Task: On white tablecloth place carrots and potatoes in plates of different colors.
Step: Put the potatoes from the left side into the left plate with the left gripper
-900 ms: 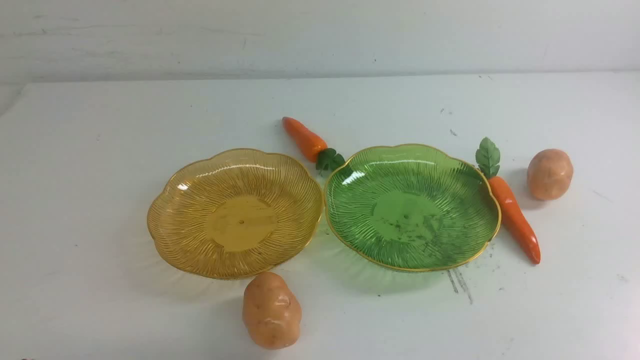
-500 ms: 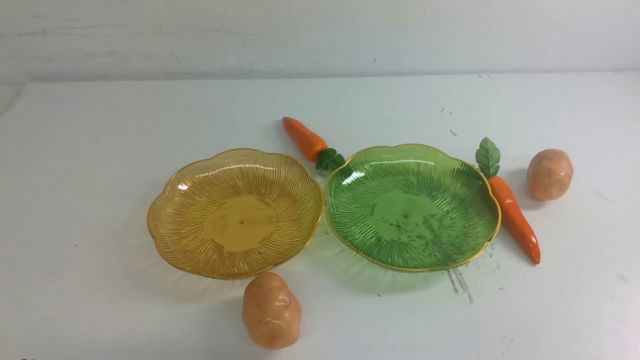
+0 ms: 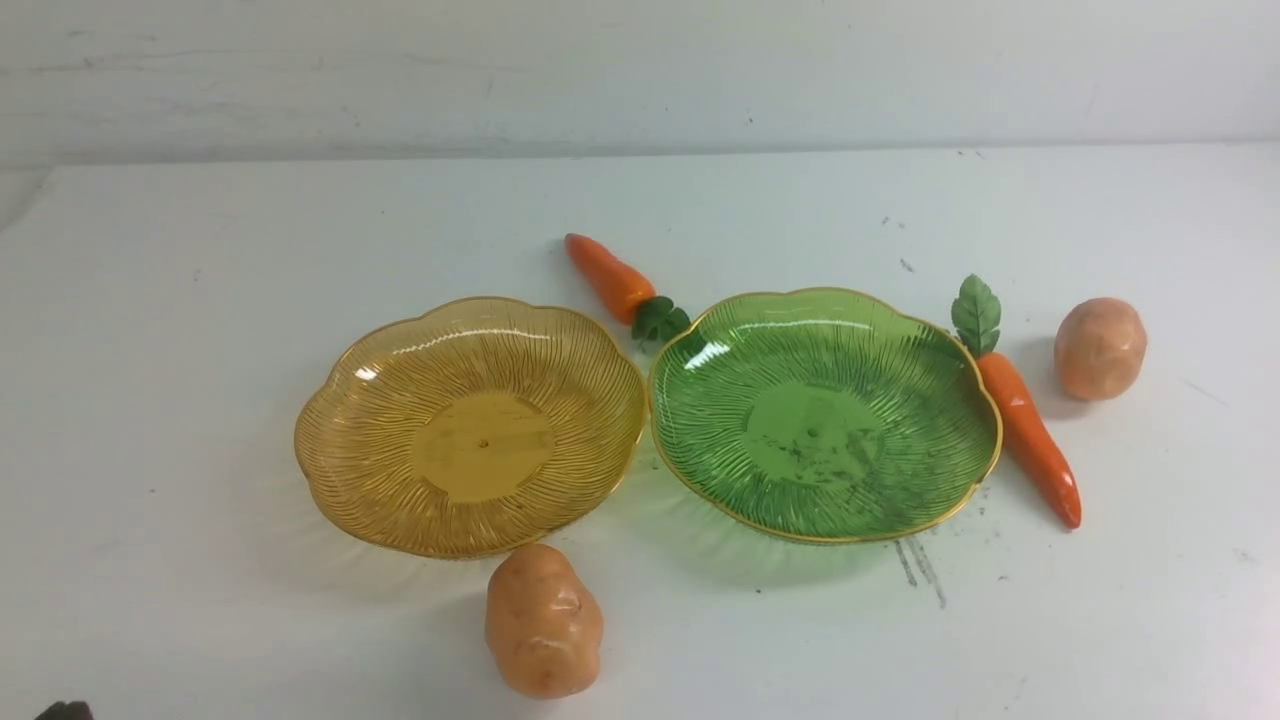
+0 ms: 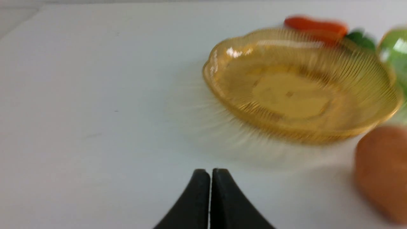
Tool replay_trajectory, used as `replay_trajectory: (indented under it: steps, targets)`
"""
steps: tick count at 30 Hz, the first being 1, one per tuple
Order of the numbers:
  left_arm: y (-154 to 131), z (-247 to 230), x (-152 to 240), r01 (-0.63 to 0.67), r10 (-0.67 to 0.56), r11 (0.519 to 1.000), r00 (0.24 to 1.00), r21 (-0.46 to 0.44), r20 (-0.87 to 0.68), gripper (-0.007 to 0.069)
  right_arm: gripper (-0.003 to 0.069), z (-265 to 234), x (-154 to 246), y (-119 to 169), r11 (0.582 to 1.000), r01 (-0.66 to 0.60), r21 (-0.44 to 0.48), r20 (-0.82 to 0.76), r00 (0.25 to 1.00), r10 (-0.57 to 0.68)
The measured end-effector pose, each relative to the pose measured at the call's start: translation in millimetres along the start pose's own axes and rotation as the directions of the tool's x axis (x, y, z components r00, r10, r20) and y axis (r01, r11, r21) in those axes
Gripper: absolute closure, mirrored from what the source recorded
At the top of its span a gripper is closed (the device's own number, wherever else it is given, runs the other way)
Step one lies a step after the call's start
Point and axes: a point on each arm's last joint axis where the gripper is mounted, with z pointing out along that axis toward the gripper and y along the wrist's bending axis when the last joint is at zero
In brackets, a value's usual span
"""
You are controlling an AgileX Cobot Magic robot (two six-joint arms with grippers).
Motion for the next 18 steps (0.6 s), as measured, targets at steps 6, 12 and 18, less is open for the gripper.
replay_trajectory:
  steps: [6, 12, 18]
  targets:
    - [-3, -1, -16, 0.332, -0.343, 0.939, 0.927, 0.092, 0.154, 0.0629, 0.0674, 0, 0, 0, 1.0, 0.0, 0.0, 0.0, 1.0, 0.0]
    - [5, -8, -36, 0.554, -0.583, 0.81, 0.732, 0.191, 0.352, 0.0629, 0.0674, 0, 0, 0, 1.0, 0.003, 0.001, -0.001, 1.0, -0.003]
    - [2, -32, -83, 0.558, -0.633, 0.769, 0.594, 0.311, 0.497, 0.0629, 0.0674, 0, -5, 2, 0.998, -0.053, -0.025, 0.062, 0.997, 0.055]
